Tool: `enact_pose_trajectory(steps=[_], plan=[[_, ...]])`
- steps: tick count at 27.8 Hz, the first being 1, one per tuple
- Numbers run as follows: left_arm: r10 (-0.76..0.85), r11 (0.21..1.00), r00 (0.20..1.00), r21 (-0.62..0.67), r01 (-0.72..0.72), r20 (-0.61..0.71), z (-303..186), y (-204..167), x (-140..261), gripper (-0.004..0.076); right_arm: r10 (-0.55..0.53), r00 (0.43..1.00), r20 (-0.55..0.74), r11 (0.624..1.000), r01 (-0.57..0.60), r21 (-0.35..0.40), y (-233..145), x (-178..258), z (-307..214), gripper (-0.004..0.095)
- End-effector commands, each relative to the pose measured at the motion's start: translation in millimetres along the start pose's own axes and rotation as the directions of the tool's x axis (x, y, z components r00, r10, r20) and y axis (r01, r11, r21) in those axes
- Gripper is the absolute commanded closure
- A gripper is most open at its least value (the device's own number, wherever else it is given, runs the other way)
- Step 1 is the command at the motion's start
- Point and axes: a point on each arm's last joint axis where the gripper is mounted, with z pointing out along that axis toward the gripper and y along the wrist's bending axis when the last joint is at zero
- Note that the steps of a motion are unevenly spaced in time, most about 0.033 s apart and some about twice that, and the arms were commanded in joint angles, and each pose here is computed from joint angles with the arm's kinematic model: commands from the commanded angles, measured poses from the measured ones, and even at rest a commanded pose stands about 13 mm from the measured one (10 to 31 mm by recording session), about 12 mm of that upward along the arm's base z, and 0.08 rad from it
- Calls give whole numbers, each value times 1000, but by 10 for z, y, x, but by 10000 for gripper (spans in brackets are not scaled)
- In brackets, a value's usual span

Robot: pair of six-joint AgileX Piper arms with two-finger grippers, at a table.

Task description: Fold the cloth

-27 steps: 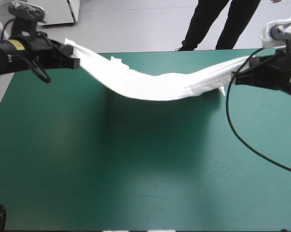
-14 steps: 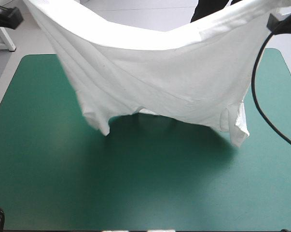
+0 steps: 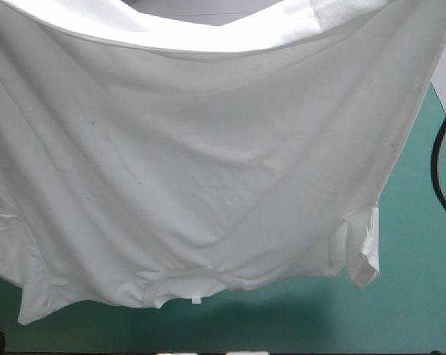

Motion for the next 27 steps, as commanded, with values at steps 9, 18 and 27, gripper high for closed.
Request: enact_pose_trajectory(steps=[9,18,27], plan=[[47,990,991,-123,-62,-124,668,218,758,746,-102,989,-111,986,115,121,-117,606,903,902],[67,979,994,-198,-48,89,1212,342,1289,746,-221,967,123,947,183,263,-194,874,1517,902],[32,982,998,-186,-20,61,1432,355,1694,746,-186,982,-19,940,184,286,-238,1151,1669,902]])
